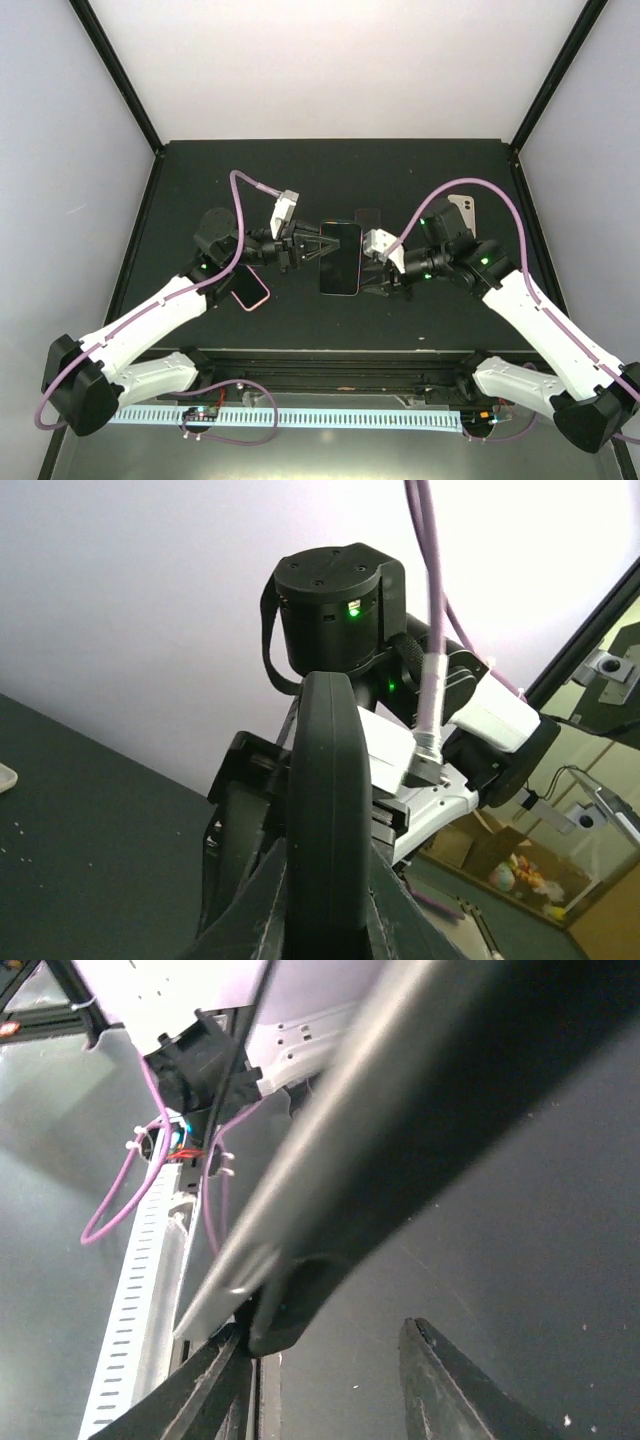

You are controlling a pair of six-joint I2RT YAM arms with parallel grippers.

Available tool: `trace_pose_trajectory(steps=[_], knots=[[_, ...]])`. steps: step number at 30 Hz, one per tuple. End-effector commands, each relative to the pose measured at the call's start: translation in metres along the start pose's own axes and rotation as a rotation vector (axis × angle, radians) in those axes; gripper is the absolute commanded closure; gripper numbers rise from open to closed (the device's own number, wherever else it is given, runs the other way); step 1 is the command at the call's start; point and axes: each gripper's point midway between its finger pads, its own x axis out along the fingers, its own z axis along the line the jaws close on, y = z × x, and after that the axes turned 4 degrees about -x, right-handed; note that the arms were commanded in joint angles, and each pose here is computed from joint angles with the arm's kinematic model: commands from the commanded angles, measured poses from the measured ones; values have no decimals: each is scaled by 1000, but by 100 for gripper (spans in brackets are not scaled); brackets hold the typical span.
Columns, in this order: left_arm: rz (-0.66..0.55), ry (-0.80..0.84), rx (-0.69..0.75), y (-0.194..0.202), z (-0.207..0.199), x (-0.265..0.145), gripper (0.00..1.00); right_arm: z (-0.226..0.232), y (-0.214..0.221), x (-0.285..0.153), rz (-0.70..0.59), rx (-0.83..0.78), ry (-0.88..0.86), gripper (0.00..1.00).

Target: Take the phone out of the phone case

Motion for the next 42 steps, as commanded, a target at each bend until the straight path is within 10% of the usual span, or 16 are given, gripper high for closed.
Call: trace_pose_trajectory(steps=[1,9,17,34,42], knots=[[108,179,-4,28,-34,5,98,-69,-46,-12,-126,43,280,58],[104,176,-32,42,-24,5,98,-96,-54,-22,-151,121,388,58],[61,79,-72,51,7,6,99,-38,-91,-24,-280,19,49,44],[84,-60,-198,98,87,16,98,-40,-135,-34,-376,133,-72,46],[1,-218,-281,86,129,12,98,-40,-94,-11,-295,242,-148,85]])
